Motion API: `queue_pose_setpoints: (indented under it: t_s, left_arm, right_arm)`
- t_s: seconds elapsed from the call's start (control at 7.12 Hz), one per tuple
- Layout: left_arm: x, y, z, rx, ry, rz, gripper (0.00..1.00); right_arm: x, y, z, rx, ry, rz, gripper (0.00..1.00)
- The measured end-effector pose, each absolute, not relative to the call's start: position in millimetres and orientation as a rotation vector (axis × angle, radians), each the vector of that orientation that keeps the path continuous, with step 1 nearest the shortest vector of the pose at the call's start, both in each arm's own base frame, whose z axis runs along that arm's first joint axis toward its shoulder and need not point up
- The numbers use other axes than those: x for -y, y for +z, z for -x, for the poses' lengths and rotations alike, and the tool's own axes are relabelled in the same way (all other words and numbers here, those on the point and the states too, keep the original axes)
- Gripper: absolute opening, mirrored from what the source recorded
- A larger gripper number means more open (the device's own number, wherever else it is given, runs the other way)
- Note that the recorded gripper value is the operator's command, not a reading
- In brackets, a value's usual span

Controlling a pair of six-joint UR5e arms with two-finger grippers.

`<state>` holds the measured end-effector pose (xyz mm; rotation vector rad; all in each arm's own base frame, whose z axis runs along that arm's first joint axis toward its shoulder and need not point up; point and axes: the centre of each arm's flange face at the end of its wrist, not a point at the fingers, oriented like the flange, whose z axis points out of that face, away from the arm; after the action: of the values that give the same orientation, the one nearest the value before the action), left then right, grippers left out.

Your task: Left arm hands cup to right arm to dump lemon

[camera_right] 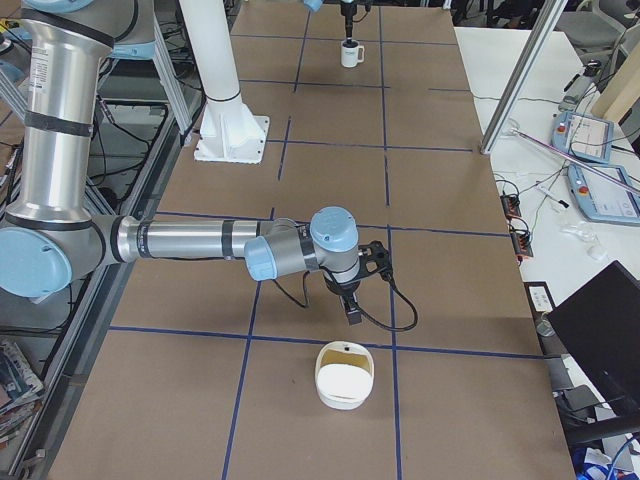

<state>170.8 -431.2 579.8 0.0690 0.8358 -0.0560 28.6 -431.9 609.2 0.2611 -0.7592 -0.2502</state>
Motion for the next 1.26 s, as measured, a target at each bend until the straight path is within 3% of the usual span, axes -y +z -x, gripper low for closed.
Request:
queue_pose_setpoints:
  t_s: [0.14, 0.28, 0.84, 1.26]
  left_arm:
    - [429.7, 581.0, -176.7, -0.830, -0.046, -0.066, 0.11]
    - [429.0, 581.8, -179.1, -0.827, -0.040, -0.064, 0.01]
    - [432.4, 567.2, -176.8, -0.841, -0.043, -0.073, 0.00]
    - [470.2, 481.6, -177.8, -0.820, -0.092, -0.054, 0.00]
  right_arm:
    - [431.6, 609.9, -28.6, 0.760, -0.250, -0.260, 1.00]
    - [431.4, 610.8, -28.6, 0.760, -0.250, -0.258, 1.00]
    - [430.7, 609.8, -28.2, 0.766, -0.251, -0.259, 1.00]
    - [451.3, 575.2, -25.3, 0.763, -0.286, -0.333, 0.98]
